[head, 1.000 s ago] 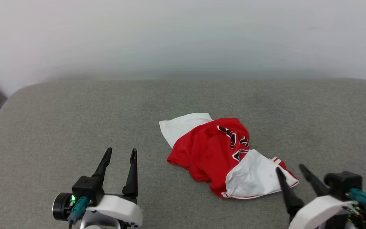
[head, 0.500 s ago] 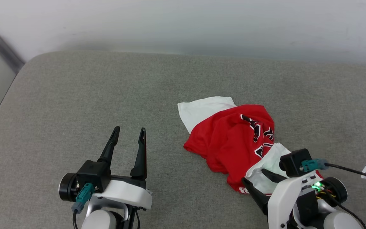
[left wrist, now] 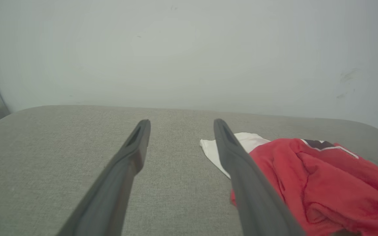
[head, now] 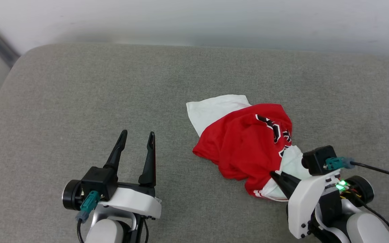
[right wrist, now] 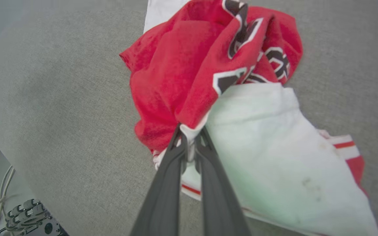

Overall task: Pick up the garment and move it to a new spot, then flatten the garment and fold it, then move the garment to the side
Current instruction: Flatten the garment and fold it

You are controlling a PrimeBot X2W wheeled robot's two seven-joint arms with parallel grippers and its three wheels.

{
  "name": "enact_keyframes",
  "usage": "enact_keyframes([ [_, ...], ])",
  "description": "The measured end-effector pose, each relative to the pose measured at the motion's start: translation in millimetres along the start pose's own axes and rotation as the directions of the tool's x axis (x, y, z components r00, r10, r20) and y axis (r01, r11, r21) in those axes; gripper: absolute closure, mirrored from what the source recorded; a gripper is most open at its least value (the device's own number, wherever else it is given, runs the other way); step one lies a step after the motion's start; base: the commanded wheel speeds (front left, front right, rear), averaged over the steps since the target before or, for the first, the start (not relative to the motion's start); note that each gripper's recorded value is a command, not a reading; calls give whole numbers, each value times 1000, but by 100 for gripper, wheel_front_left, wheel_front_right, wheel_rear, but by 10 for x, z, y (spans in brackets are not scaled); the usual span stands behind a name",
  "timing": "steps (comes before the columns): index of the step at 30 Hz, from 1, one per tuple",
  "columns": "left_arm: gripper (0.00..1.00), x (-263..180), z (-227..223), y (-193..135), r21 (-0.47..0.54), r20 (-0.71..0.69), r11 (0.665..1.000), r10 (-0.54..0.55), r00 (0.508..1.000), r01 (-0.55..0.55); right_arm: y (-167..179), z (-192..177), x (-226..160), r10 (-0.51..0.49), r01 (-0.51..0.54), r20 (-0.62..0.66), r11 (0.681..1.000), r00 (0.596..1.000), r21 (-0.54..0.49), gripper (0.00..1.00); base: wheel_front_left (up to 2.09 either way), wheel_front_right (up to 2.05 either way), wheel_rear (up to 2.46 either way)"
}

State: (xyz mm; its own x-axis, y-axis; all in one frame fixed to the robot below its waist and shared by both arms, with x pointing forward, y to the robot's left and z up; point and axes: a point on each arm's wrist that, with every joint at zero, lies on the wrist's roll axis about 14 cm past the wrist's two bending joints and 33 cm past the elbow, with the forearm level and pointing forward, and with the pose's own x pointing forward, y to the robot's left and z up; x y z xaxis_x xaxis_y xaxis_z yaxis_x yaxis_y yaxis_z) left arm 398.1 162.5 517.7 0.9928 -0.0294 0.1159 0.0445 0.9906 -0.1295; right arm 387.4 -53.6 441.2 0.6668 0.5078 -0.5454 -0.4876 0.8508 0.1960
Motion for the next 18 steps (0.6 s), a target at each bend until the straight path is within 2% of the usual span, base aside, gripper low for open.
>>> enact_keyframes([
  [2, 0, 6, 2, -15, 1, 1, 1000, -5, 1000, 5, -16, 51, -23, -7, 7, 25, 1000, 1000, 4, 100, 0, 0, 0],
  [6, 0, 31, 24, -113, -6, 10, 999, -38, 999, 38, -259, 292, -230, -101, 95, 152, 994, 983, 46, 100, 0, 0, 0],
  [10, 0, 48, 2, -195, -9, 5, 998, -63, 998, 64, -564, 286, -472, -218, 197, 203, 973, 955, 121, 100, 0, 0, 0],
  [13, 0, 75, -6, -277, -15, 5, 996, -89, 996, 89, -882, 167, -706, -336, 295, 209, 933, 919, 205, 100, 0, 0, 0],
  [18, 0, 118, -33, -395, -18, 2, 992, -126, 992, 126, -1310, -308, -1008, -492, 426, 123, 834, 862, 349, 100, 0, 0, 0],
])
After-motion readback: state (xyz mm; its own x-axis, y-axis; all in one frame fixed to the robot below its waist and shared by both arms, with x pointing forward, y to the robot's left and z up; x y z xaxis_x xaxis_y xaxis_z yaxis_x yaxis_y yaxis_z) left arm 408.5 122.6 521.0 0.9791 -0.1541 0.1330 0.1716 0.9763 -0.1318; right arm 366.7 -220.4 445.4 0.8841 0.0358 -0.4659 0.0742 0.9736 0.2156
